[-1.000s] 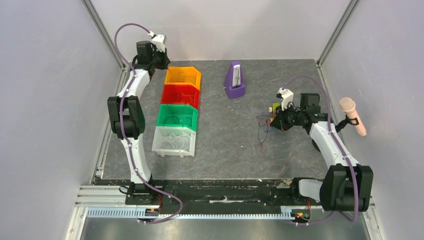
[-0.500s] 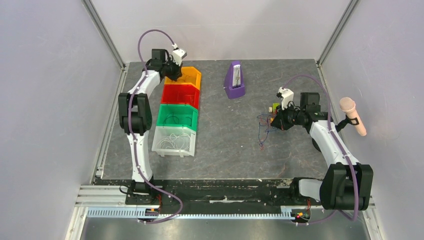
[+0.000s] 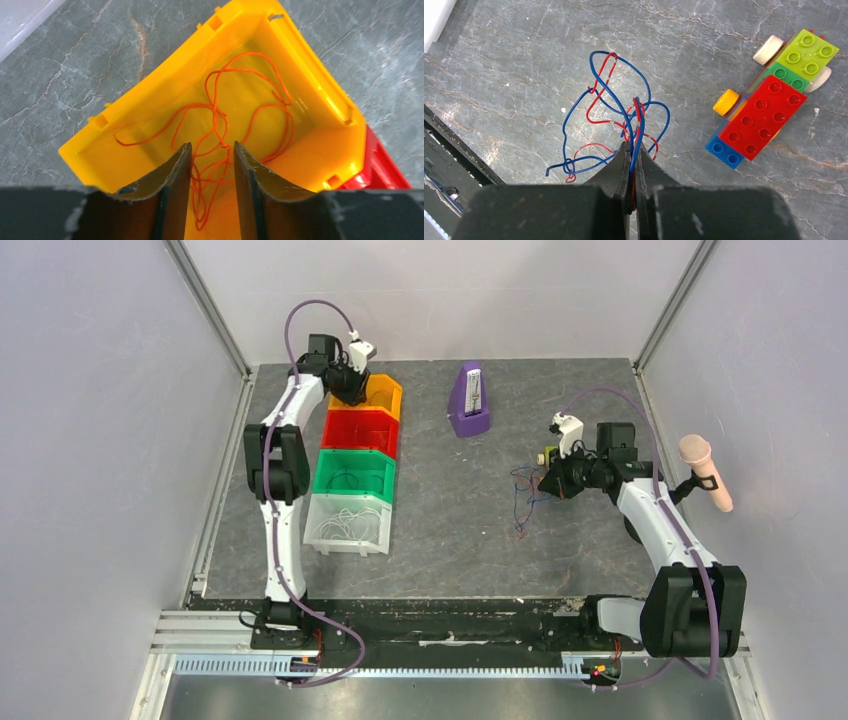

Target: Untangle the cables

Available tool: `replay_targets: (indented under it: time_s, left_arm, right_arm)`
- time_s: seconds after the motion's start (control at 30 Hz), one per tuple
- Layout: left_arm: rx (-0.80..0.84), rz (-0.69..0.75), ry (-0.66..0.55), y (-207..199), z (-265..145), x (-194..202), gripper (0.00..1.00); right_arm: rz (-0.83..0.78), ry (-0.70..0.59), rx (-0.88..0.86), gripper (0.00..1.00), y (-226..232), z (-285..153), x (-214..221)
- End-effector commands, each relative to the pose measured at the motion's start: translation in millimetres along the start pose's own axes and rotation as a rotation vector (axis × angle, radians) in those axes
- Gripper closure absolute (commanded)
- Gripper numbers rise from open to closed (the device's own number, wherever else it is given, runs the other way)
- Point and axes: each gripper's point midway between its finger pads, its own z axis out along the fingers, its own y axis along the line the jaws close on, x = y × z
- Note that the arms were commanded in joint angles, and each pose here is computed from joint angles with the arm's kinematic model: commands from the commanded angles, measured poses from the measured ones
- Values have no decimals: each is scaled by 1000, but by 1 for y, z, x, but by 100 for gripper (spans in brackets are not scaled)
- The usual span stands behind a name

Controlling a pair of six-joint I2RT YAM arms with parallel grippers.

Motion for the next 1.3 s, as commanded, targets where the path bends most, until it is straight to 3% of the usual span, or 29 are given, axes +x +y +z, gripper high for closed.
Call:
replay_targets:
  time_s: [0.0, 0.13, 0.3, 0.4, 0.6, 0.8, 0.93, 1.03, 1.27]
  left_arm:
    - [-68, 27, -181, 6, -76, -91, 50]
    - [-90, 46, -264, 2, -118, -127, 37]
    - [-58, 44, -262, -15, -155, -134, 26]
    - [139, 28, -325, -57, -188, -129, 24]
    - [514, -36, -442, -176, -241, -102, 23]
    - [665, -175, -466, -268, -253, -62, 29]
    - [756, -304, -427, -294, -251, -52, 37]
    - [782, -327, -470, -302, -251, -63, 41]
    - [850, -377, -451, -334, -246, -83, 35]
  right_arm:
    - [-35, -54, -16, 100, 2, 1, -22]
    - [-44, -75, -31, 100, 3, 4, -27]
    - [-72, -102, -83, 100, 17, 11, -36]
    - [-89, -142, -134, 100, 31, 12, -48]
    - [-65, -273, -246, 100, 65, 4, -86]
    - [-54, -385, -380, 100, 101, -13, -112]
    - [-86, -448, -523, 100, 131, -31, -124]
    - [-85, -491, -589, 100, 150, -41, -132]
    - [-115, -517, -610, 100, 173, -46, -141]
